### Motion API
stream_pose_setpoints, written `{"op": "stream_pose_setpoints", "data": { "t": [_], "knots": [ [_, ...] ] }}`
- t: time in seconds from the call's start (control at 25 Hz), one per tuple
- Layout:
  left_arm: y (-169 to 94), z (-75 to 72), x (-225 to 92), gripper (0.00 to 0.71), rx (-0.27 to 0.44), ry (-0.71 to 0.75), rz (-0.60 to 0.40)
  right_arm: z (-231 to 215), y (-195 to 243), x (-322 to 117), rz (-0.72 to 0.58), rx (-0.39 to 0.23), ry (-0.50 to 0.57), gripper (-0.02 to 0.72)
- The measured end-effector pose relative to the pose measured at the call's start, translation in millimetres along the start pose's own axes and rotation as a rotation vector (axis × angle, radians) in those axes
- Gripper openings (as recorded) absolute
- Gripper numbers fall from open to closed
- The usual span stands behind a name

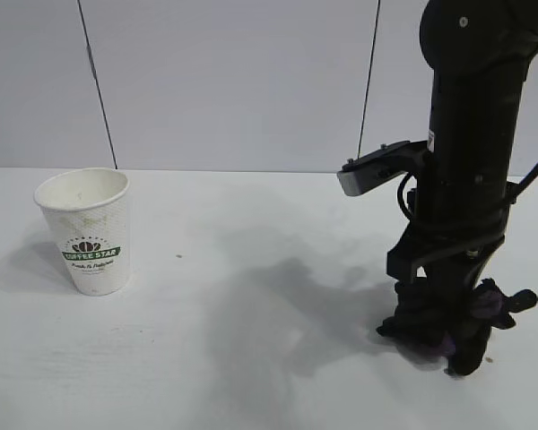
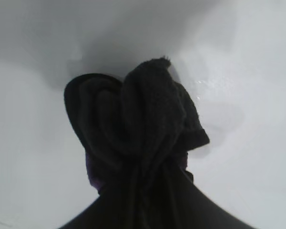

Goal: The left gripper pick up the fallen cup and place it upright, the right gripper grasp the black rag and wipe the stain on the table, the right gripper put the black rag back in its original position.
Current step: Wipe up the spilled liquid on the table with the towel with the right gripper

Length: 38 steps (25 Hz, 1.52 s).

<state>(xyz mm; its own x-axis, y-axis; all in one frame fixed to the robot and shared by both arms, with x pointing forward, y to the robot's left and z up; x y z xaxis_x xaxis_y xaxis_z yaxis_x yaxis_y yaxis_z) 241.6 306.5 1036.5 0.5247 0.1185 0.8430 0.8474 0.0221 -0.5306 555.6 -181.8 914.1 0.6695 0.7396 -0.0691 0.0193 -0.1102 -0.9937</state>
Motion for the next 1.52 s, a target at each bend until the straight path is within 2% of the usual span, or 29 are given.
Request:
{"op": "stream_pose_setpoints", "data": {
  "t": [0.16,0.28,0.4,0.56,0.68,0.8,0.92,1.04,1.16,1.32,1.52],
  "knots": [
    [0.0,0.0,0.0,0.57,0.0,0.0,0.0,11.6,17.1,-14.0,0.025,0.039,0.01,0.061],
    [0.0,0.0,0.0,0.57,0.0,0.0,0.0,15.0,17.1,-21.1,0.03,0.04,0.028,0.061],
    [0.0,0.0,0.0,0.57,0.0,0.0,0.0,9.8,11.9,-23.5,0.028,-0.017,0.082,0.06],
    [0.0,0.0,0.0,0.57,0.0,0.0,0.0,-6.4,10.8,-33.4,0.081,-0.127,0.175,0.055],
    [0.0,0.0,0.0,0.57,0.0,0.0,0.0,-21.3,12.3,-44.8,0.108,-0.134,0.261,0.055],
    [0.0,0.0,0.0,0.57,0.0,0.0,0.0,-19.0,13.8,-46.1,0.1,-0.054,0.265,0.055],
    [0.0,0.0,0.0,0.57,0.0,0.0,0.0,-3.3,13.4,-39.3,0.059,0.096,0.216,0.055],
    [0.0,0.0,0.0,0.57,0.0,0.0,0.0,11.4,11.1,-28.7,-0.016,0.213,0.157,0.055],
    [0.0,0.0,0.0,0.57,0.0,0.0,0.0,24.2,8.4,-14.4,-0.107,0.243,0.103,0.054],
    [0.0,0.0,0.0,0.57,0.0,0.0,0.0,34.8,5.9,2.0,-0.204,0.208,0.072,0.054],
    [0.0,0.0,0.0,0.57,0.0,0.0,0.0,22.2,3.6,16.1,-0.342,0.088,0.133,0.054]
  ]
}}
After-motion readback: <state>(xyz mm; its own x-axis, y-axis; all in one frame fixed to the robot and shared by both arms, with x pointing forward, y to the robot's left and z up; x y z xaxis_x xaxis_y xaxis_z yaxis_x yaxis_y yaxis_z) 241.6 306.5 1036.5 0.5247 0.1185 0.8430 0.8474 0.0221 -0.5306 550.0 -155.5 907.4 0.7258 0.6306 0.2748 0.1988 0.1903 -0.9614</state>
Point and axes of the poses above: a point on each arm's last joint axis where the gripper is mounted, y pointing out along that axis toward the gripper, z along the wrist's bending axis when the last joint is at zero, x = y × z, the point moved 1 cm from there along y, pointing out along that axis toward the gripper, and after that the axes turned 8 degrees about -y, right-handed, at the moved point
